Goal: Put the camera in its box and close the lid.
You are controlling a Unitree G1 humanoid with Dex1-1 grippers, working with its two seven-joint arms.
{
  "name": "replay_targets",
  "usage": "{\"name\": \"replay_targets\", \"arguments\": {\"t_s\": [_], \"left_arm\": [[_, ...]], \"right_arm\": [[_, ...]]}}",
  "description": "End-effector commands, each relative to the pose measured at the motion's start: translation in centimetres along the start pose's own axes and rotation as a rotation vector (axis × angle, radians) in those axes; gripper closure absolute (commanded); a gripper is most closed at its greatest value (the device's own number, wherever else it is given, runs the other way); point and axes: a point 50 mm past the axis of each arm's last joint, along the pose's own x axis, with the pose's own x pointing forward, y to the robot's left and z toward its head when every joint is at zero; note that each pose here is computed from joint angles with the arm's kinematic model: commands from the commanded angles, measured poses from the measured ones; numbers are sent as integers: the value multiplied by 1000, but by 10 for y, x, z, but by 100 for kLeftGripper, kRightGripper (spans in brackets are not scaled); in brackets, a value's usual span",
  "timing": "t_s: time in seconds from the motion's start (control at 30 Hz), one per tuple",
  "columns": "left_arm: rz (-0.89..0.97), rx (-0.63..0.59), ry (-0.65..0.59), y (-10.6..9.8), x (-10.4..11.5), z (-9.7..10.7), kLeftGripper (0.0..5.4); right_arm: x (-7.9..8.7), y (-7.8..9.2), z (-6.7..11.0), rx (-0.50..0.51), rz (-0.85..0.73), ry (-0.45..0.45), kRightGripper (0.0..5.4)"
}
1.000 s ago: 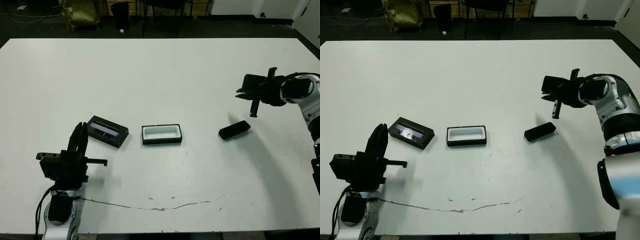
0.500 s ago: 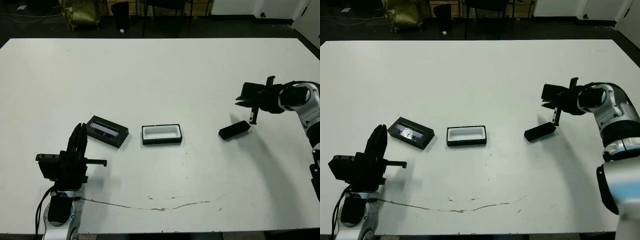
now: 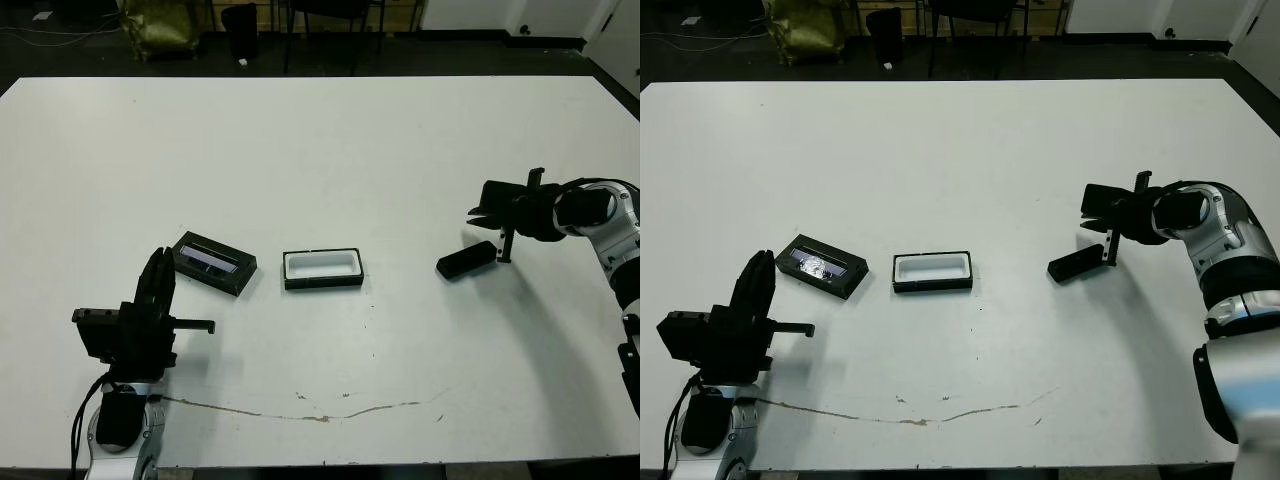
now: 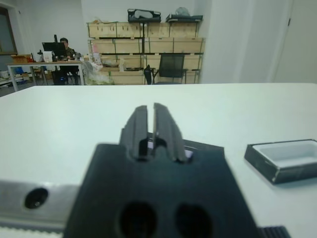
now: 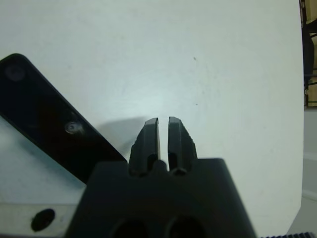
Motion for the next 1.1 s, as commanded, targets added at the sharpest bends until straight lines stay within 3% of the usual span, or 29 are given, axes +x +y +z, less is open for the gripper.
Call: {"name": "replay_targets", "arguments": {"t_s": [0.03,0.6,1.1], "left_arm": [[4,12,40,1,-4,-3,538],[0,24,32,3,-4,-3,538],[-8,1,8,5,-4,-6,538]], "right_arm": [[1,8,-7,11,38,33,540],[-4,14,-12,10,86,39,540],[-21,15,-22,29,133,85,540]]}}
